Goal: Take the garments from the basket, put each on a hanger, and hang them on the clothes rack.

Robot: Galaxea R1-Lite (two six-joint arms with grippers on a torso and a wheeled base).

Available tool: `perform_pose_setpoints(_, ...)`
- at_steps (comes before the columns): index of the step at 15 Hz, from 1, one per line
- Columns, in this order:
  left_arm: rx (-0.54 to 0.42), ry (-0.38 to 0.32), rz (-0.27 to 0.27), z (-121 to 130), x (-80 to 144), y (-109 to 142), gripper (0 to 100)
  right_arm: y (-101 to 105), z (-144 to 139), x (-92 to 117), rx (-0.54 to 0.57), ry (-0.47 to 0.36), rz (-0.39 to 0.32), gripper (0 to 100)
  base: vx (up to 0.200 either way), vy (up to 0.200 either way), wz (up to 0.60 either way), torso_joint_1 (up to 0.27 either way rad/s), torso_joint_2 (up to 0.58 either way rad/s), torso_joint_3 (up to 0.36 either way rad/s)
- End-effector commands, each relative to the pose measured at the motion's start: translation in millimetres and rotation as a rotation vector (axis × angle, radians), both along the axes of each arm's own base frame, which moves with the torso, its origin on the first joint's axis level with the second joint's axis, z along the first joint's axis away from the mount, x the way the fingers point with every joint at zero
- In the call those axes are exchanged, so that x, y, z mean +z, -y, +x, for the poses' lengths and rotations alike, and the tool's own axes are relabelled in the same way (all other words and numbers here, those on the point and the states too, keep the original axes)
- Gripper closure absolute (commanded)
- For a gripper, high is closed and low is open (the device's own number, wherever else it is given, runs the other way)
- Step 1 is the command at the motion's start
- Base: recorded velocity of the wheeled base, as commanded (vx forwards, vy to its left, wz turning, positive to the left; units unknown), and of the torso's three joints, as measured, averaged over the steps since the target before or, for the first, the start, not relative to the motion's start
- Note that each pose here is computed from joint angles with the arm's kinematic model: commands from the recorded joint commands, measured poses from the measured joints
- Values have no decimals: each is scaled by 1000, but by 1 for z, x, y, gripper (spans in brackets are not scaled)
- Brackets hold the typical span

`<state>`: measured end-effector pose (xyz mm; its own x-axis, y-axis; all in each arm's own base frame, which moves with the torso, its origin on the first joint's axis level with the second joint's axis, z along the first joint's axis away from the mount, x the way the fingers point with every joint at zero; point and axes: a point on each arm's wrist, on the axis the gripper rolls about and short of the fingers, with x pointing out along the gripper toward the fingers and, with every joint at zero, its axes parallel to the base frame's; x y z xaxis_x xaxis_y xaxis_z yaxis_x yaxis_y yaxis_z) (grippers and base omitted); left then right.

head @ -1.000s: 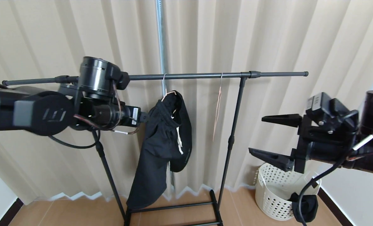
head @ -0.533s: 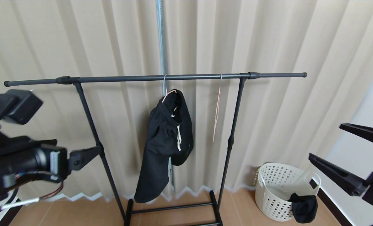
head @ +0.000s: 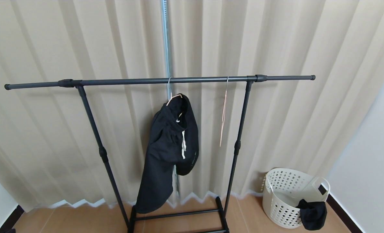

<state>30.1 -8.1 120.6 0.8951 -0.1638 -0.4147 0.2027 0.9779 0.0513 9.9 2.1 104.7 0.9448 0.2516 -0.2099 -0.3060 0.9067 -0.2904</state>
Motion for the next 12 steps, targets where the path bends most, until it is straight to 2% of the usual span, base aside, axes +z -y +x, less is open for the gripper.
perform_pose_setpoints(1,-21,15,-18,-13,-20,-5,0,6,-21,-24,-30,69,32,0,0,0,0,0,0,0)
perform_pose_setpoints(3,-23,33,-20,-24,-40,-10,0,6,-22,-24,-79,69,117,0,0,0,0,0,0,0)
perform_pose_setpoints(5,-22,57,-31,-26,-41,-11,0,6,-23,-25,-140,80,137,0,0,0,0,0,0,0)
perform_pose_setpoints(9,-3,56,-27,-26,-41,-11,0,5,-25,-25,-227,106,146,0,0,0,0,0,0,0)
perform_pose_setpoints(11,98,65,33,-26,-40,-11,0,4,-25,-25,-231,106,146,0,0,0,0,0,0,0)
perform_pose_setpoints(12,190,71,73,-27,-40,-12,0,4,-25,-25,-227,106,147,0,0,0,0,0,0,0)
